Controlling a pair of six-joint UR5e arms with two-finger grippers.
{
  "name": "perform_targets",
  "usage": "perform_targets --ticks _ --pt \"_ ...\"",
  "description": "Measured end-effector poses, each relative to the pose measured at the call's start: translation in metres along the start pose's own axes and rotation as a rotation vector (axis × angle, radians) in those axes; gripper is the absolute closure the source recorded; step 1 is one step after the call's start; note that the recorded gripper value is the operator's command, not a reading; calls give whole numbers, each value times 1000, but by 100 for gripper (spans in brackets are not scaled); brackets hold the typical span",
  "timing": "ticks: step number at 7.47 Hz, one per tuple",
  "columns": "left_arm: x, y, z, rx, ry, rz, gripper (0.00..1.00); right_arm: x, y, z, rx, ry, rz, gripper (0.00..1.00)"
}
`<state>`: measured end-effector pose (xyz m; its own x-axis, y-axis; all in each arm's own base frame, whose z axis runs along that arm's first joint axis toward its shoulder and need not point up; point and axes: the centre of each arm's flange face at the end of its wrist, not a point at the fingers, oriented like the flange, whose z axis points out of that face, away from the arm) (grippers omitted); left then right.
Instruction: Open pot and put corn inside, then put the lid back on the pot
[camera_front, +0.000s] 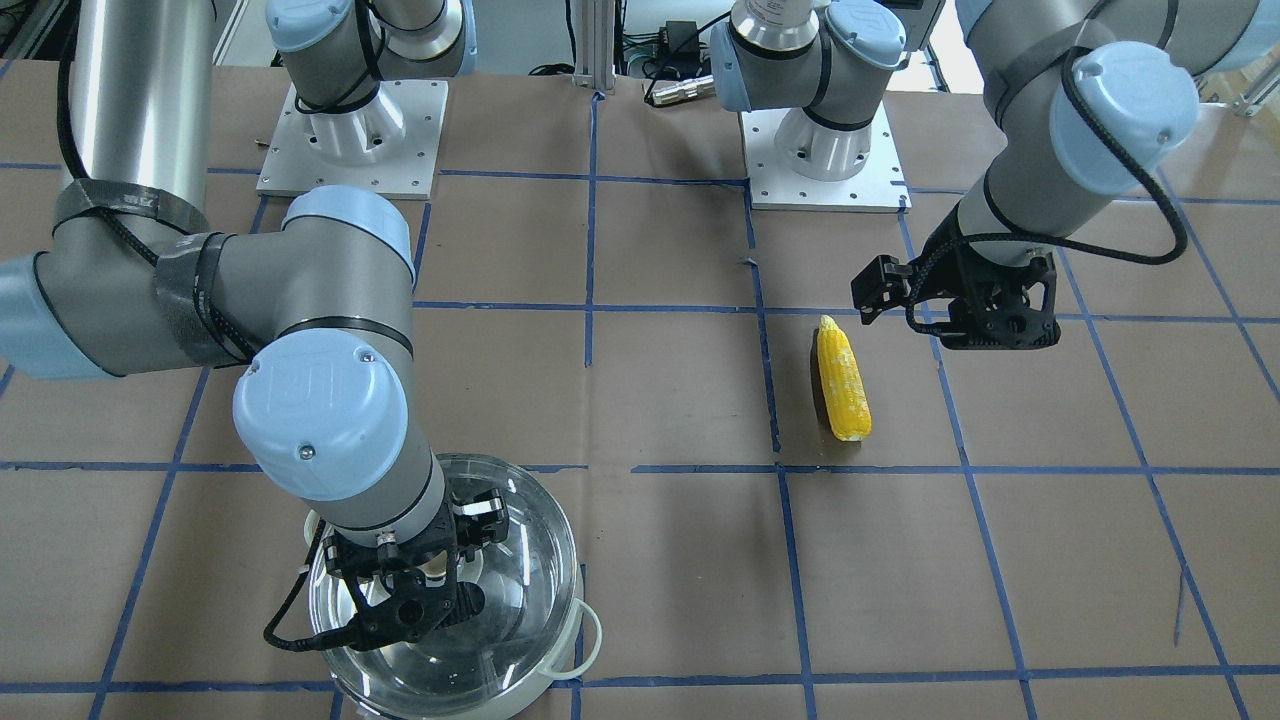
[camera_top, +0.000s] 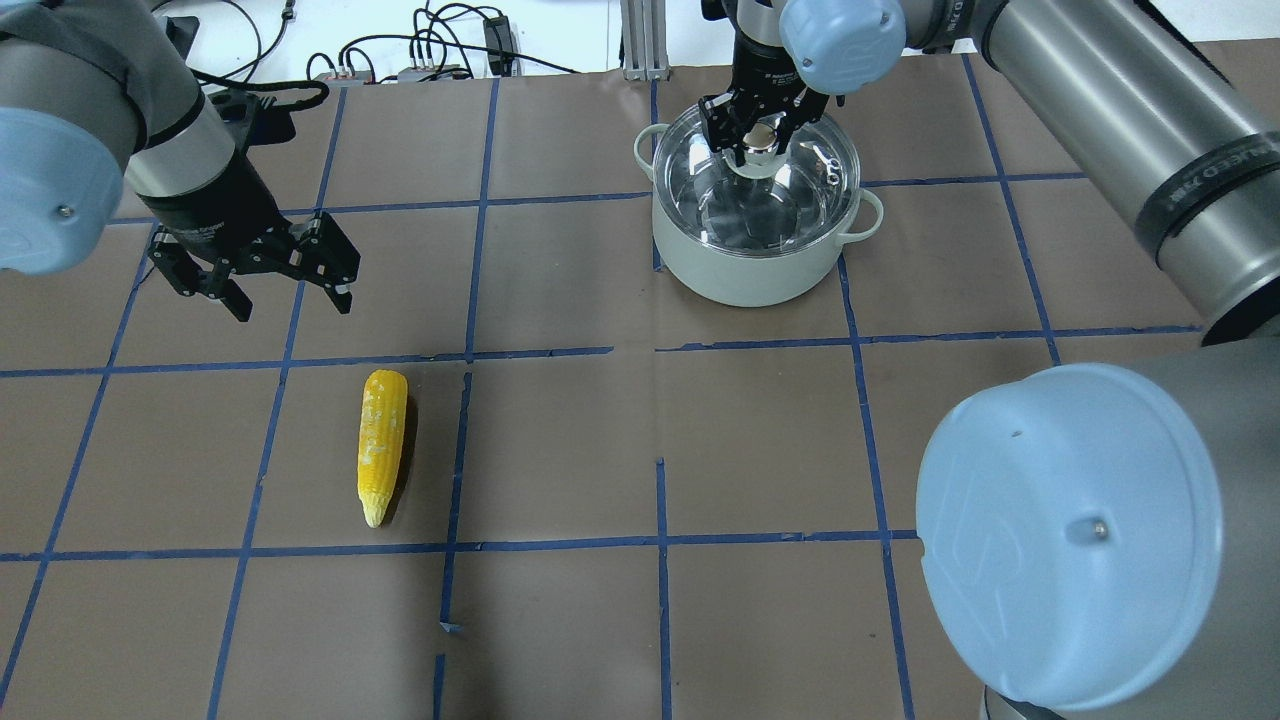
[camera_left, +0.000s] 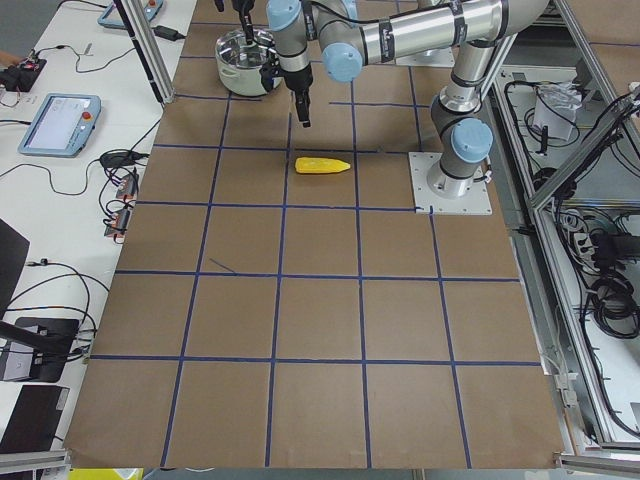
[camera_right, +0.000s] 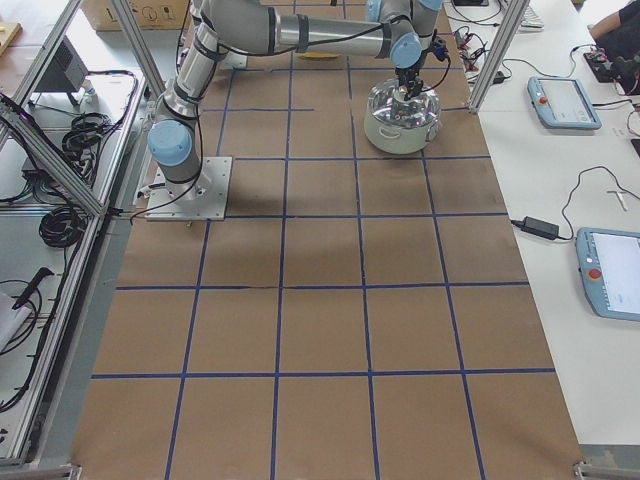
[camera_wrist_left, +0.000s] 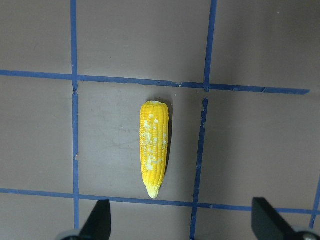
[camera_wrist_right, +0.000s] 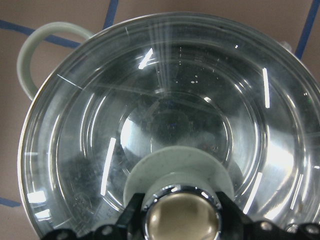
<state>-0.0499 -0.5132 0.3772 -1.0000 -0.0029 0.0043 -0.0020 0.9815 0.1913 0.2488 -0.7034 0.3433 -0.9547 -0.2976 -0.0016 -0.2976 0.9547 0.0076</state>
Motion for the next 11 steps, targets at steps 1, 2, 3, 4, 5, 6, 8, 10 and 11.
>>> perform_targets --ticks 1,2,3,4,5,6,8,10,11 --pt "-3 -7 21 -27 6 41 2 1 2 -8 -20 -3 -1 60" --pt "-7 -10 44 -44 13 64 2 2 3 -20 -34 -5 0 60" --pt "-11 -11 70 -37 15 73 2 4 3 -34 -48 -7 2 60" --pt "-11 -7 98 -17 11 77 2 7 5 -49 -64 -10 4 61" --pt "-11 -2 125 8 4 79 2 11 10 -63 -84 -15 8 64" --pt "-10 1 151 37 -5 79 2 15 20 -77 -102 -20 15 67" --pt "-9 4 185 61 -13 75 67 19 56 -117 -139 -24 28 70" --pt "-8 5 195 56 -9 61 74 21 106 -133 -156 -27 35 69" --pt "-8 4 193 60 -9 59 74 25 130 -127 -139 -26 37 69"
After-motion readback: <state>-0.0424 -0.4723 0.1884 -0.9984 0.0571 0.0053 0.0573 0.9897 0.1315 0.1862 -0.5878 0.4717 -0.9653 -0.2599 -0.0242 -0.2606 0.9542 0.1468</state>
